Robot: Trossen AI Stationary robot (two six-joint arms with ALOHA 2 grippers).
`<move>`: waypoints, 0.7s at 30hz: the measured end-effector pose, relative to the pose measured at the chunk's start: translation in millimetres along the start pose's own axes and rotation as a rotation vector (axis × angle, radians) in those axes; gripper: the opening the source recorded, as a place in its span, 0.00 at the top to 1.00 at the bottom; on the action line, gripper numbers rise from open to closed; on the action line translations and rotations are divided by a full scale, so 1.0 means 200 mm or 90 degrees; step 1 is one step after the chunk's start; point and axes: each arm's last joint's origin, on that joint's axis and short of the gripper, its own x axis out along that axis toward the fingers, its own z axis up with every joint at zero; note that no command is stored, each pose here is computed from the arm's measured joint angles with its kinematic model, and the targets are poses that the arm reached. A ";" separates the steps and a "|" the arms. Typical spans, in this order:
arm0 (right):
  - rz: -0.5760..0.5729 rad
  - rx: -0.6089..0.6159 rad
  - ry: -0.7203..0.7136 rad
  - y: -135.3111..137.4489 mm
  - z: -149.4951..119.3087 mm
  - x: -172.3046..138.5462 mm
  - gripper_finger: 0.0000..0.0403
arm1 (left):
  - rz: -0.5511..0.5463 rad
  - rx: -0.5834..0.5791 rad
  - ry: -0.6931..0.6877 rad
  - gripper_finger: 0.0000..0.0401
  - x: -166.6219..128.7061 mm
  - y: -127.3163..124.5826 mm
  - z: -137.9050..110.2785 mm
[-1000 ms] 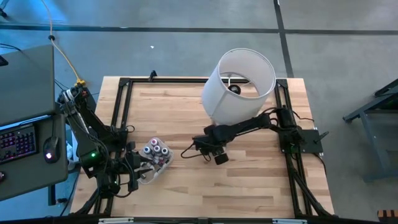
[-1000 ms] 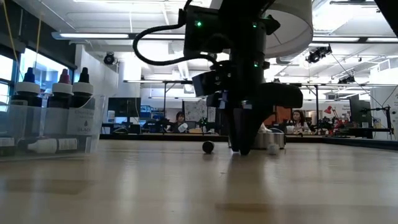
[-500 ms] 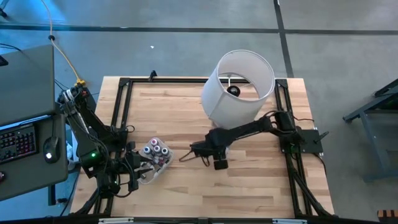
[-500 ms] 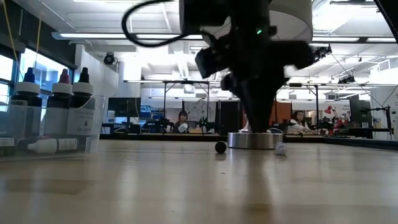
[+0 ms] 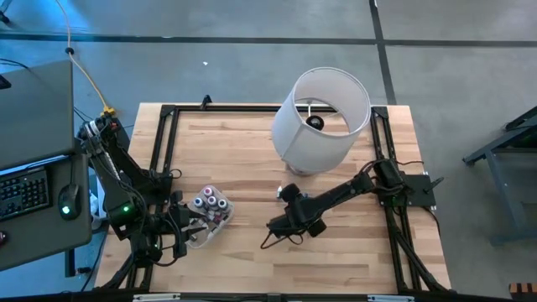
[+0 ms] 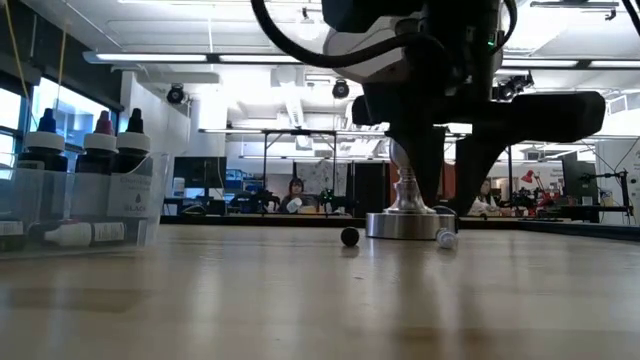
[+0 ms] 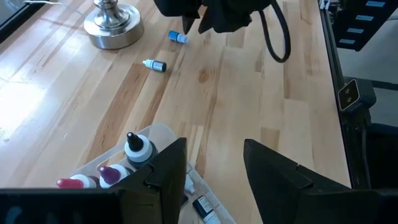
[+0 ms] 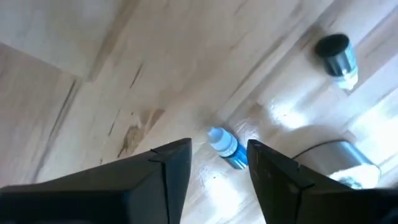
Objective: Pick & Place food coloring
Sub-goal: Put the blue food coloring bottle into the transparent bin
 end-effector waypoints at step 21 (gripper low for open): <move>0.012 -0.120 0.078 -0.02 -0.09 0.20 0.51 | -0.008 -0.007 -0.005 0.61 0.00 -0.01 0.01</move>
